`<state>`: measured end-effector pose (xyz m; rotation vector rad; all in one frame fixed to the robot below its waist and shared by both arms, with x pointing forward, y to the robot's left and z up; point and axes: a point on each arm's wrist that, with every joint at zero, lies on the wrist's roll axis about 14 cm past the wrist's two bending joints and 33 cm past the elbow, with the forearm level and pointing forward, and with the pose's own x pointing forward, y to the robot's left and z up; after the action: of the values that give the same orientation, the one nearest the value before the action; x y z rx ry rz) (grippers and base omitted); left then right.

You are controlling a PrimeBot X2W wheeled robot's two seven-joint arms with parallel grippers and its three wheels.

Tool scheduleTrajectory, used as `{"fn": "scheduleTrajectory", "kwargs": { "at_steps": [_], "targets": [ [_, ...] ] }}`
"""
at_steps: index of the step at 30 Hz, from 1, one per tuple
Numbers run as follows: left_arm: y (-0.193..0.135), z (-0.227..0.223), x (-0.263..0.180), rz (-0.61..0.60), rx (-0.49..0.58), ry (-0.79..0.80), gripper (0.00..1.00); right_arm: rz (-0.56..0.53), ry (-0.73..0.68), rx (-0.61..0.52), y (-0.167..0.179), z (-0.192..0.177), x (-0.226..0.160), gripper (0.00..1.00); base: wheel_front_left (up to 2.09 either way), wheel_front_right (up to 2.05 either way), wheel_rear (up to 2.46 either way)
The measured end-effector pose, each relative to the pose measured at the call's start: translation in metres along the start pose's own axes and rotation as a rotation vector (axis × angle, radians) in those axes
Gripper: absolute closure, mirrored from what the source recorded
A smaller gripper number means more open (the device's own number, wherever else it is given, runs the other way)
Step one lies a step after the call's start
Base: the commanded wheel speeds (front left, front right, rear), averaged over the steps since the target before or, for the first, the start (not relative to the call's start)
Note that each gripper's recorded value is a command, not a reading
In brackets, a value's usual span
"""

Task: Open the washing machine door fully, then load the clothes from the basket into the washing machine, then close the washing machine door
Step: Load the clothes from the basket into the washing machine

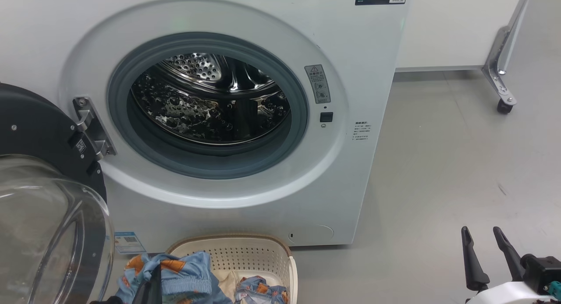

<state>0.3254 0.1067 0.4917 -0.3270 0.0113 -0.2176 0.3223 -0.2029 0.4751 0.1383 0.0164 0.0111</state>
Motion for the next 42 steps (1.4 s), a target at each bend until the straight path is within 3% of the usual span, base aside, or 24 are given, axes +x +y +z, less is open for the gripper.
{"fn": "scheduleTrajectory", "kwargs": {
  "at_steps": [25,42],
  "targets": [
    [-0.013,-0.008,0.018,-0.053,0.006,0.029,1.00,-0.007,0.049,0.021,0.004,-0.015,0.001,0.00,0.00,0.00,0.00],
    [-0.005,0.032,0.123,-0.108,0.063,-0.101,1.00,-0.022,0.059,0.051,0.007,-0.021,0.046,0.00,0.00,0.00,0.00]
  ]
}}
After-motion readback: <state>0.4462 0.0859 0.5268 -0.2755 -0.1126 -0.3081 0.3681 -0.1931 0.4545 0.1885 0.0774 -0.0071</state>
